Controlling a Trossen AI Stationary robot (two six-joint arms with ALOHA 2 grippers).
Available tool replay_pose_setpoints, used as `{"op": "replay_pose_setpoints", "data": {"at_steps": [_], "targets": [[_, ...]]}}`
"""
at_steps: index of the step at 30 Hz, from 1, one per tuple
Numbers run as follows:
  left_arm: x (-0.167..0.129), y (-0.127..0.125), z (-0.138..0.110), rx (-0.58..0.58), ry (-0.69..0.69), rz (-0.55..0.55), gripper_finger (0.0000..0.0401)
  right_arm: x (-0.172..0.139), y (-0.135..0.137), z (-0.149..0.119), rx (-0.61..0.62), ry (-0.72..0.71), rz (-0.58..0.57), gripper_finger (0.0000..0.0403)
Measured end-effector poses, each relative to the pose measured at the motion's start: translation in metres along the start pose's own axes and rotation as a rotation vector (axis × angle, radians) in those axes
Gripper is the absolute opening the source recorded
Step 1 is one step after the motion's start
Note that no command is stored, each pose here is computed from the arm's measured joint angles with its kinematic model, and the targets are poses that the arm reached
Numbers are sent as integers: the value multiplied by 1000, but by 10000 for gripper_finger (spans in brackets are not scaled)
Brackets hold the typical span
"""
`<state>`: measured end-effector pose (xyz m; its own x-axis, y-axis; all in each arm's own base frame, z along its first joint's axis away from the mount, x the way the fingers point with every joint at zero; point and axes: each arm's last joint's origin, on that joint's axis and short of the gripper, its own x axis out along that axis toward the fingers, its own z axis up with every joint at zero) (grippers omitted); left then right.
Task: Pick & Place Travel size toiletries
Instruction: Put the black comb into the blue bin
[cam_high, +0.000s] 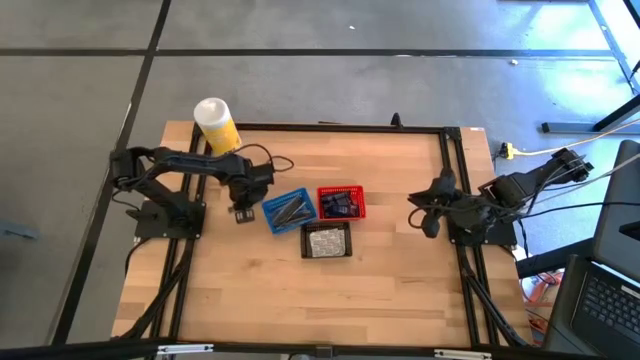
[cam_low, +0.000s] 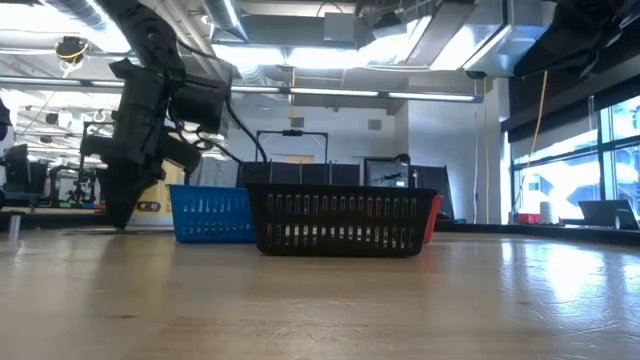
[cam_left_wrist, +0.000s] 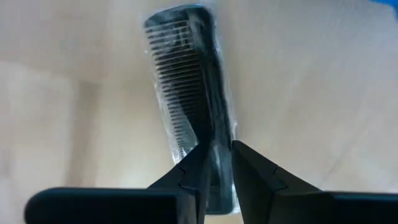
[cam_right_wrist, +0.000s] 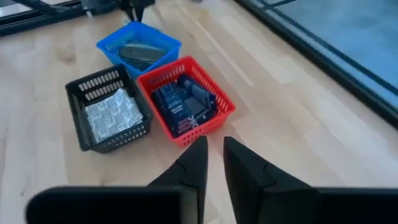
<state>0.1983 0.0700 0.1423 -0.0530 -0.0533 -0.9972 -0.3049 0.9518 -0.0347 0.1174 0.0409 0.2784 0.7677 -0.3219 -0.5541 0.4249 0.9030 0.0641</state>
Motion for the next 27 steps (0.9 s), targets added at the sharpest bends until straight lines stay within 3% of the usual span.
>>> {"op": "replay_pose_setpoints", "data": {"at_steps": [4, 15, 22, 27], "targets": [[-8, 4, -4, -37, -30, -6, 51, 1, 2, -1, -2, 35, 37, 65], [-14, -11, -6, -3, -58, -27, 44, 0, 9, -6, -6, 202, 242, 93], [-26, -13, -10, -53, -121, -35, 37, 0, 9, -6, -6, 223, 268, 107], [-29, -11, -12, -55, -139, -32, 68, 0, 9, -6, -6, 223, 268, 117]]}}
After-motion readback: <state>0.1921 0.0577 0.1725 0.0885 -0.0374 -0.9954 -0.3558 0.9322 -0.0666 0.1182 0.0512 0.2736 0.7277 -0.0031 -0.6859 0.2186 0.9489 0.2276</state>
